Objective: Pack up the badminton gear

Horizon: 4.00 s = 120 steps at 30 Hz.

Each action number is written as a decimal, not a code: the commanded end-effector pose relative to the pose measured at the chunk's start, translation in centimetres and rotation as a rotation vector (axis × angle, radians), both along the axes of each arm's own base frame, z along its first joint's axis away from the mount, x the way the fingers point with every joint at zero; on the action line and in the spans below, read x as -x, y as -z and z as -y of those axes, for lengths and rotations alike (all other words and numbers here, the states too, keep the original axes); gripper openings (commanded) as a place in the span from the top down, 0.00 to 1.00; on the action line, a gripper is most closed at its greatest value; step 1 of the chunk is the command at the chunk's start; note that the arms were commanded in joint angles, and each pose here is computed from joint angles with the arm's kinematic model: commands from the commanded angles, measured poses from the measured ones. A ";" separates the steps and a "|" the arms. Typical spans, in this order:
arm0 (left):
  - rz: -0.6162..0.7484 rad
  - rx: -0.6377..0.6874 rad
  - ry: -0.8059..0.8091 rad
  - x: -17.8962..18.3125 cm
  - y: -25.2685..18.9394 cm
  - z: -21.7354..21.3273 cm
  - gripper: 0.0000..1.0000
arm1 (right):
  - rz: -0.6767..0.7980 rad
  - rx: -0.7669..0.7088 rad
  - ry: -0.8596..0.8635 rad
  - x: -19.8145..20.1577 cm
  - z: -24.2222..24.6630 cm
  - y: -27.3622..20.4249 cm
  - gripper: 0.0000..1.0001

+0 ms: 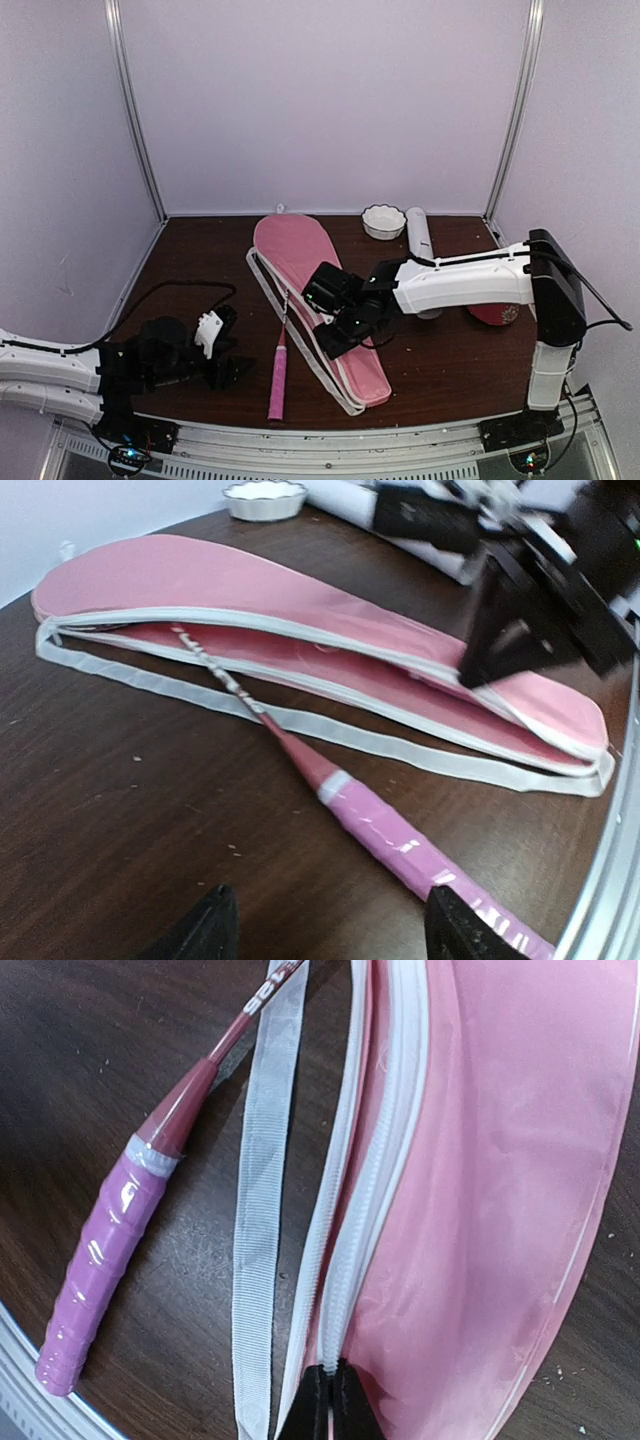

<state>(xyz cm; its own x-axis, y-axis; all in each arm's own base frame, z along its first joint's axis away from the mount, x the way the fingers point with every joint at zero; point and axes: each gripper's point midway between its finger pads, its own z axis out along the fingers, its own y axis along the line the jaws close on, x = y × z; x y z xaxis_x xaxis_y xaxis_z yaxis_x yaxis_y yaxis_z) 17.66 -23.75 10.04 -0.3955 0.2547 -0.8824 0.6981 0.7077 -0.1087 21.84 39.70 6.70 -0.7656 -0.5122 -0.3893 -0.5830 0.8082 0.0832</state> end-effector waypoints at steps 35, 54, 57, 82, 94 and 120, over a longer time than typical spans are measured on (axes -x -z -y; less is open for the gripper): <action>0.150 -0.334 0.430 6.2 3.9 10.3 0.67 | -0.082 -0.289 0.030 -3.0 0.0 -2.5 1.00; 0.339 -0.199 0.322 2.5 0.3 16.9 0.73 | -0.166 -0.435 0.064 -0.4 -2.5 -3.8 1.00; 0.346 -0.176 0.304 1.9 0.5 17.4 0.74 | -0.178 -0.442 0.067 0.3 -2.9 -3.4 1.00; 0.375 -0.223 0.290 0.9 3.6 17.5 0.76 | -0.203 -0.440 0.075 2.0 -1.7 -2.8 0.84; 0.380 -0.276 0.325 1.1 4.3 17.6 0.76 | -0.063 -0.291 0.158 -2.1 6.2 -4.7 0.78; 0.361 -0.317 0.384 1.7 5.2 18.7 0.69 | -0.251 -0.252 0.219 -2.2 9.0 4.9 0.86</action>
